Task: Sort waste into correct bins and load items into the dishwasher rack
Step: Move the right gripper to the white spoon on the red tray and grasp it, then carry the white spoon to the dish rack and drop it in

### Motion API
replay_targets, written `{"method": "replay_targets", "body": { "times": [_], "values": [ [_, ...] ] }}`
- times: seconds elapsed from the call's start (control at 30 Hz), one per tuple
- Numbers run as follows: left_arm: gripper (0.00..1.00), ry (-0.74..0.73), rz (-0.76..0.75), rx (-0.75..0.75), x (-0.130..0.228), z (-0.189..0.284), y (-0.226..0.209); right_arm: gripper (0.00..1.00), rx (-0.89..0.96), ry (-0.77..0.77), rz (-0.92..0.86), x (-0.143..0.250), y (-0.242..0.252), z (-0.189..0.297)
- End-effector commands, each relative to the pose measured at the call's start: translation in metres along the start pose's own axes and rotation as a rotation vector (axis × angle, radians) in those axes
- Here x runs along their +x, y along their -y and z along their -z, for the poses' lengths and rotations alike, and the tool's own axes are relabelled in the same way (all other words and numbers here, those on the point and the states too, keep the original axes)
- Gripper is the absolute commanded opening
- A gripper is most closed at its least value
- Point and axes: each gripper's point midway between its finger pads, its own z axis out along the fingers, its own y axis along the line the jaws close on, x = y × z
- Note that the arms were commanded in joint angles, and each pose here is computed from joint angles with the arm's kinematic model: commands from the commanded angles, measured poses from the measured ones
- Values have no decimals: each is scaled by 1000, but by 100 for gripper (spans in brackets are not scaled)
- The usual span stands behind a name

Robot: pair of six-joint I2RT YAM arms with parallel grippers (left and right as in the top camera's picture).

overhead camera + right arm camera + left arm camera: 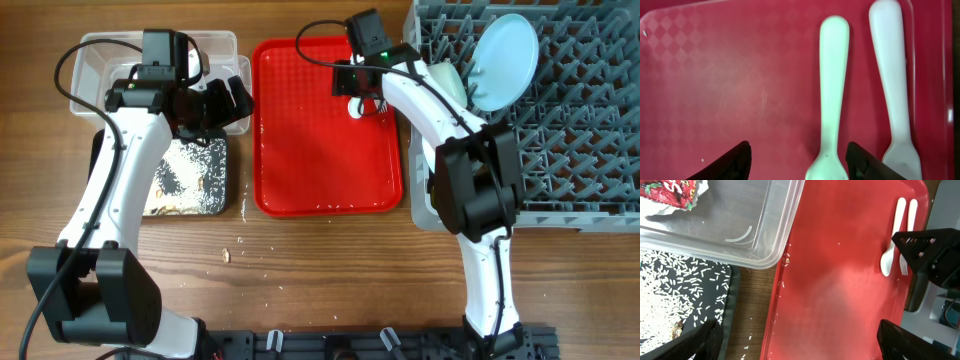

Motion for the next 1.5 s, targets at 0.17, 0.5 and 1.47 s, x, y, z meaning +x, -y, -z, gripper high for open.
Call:
{"method": "replay_targets", "body": {
  "times": [0.17, 0.5, 1.47],
  "values": [
    [100, 20, -9, 2, -4, 6, 2, 59, 127, 58, 38, -14, 24, -6],
    [100, 20, -9, 2, -4, 6, 2, 52, 107, 17, 58, 0, 23, -35],
    [100, 20, -9, 2, -4, 6, 2, 4, 170, -196, 114, 42, 38, 7]
  ]
}}
